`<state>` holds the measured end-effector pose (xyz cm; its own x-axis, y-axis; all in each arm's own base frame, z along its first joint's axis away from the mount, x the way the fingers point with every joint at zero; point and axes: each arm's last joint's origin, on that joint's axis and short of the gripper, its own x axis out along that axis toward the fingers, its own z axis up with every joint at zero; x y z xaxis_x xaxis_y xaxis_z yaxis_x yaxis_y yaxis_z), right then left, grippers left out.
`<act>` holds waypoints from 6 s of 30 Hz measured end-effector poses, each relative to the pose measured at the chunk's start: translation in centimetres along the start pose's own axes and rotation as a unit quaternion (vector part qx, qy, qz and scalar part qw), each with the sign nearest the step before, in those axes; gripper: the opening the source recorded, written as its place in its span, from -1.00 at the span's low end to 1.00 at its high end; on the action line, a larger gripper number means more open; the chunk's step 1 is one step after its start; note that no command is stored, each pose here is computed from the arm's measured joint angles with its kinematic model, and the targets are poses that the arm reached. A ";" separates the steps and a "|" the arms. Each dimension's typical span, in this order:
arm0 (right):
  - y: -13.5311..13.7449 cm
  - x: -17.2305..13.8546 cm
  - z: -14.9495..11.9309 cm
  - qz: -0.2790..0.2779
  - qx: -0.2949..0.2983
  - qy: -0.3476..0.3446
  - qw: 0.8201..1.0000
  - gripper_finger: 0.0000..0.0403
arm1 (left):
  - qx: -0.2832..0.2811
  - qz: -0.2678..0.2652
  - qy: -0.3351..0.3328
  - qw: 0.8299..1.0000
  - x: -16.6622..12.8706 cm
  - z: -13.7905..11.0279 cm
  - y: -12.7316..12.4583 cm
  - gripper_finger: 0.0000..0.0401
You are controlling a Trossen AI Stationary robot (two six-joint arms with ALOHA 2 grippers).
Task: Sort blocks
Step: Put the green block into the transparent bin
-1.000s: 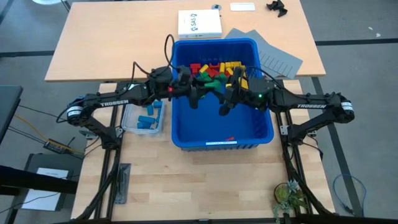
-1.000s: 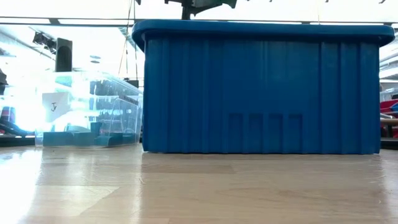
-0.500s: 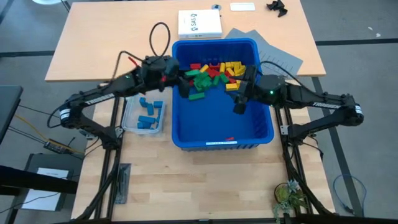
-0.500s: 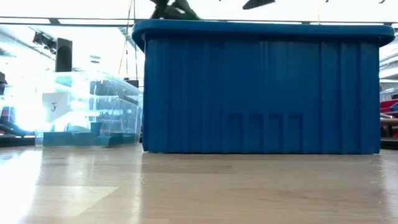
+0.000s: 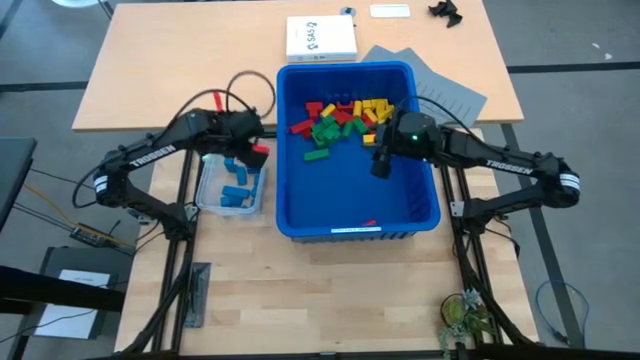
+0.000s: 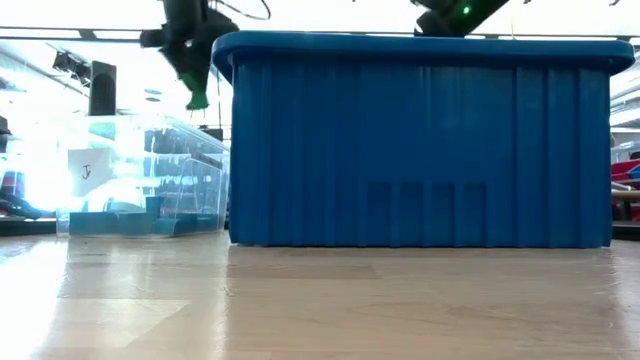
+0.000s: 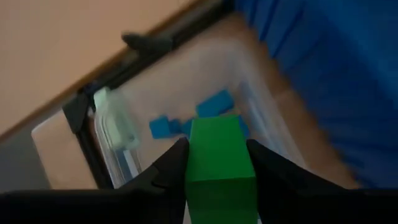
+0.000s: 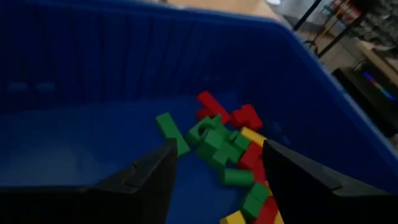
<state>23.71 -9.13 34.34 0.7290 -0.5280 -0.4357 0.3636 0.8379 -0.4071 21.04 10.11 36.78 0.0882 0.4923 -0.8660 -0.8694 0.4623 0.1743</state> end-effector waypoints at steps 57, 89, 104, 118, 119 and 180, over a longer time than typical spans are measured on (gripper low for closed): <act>-3.4 25.2 -9.8 0.062 0.162 0.109 0.979 -0.14 | 0.078 -0.090 -0.208 0.971 0.4 4.2 -2.5 0.24; -6.5 2.3 5.7 0.293 0.088 -0.242 0.921 -0.35 | 0.153 -0.414 -0.419 0.794 -3.3 7.5 -7.9 0.24; -5.1 2.0 6.6 0.323 0.079 -0.264 0.906 -0.35 | 0.192 -0.400 -0.421 0.792 -0.8 7.9 -10.8 0.14; -5.6 1.1 6.7 0.283 0.099 -0.259 0.918 0.51 | 0.181 -0.339 -0.392 0.835 -1.3 7.1 -9.2 -0.31; -5.8 0.7 6.7 0.274 0.101 -0.259 0.921 0.55 | 0.177 -0.321 -0.389 0.845 -1.6 6.9 -8.6 -0.31; -7.5 0.3 5.8 0.201 0.145 -0.222 0.943 0.70 | 0.165 -0.210 -0.331 0.905 -3.1 6.0 -4.8 0.42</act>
<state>24.55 -14.81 41.88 0.9893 -0.1041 -0.1023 0.1029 0.9946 -0.0168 27.90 10.80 41.44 0.7443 0.5047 -0.4374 -0.5079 0.8530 0.1201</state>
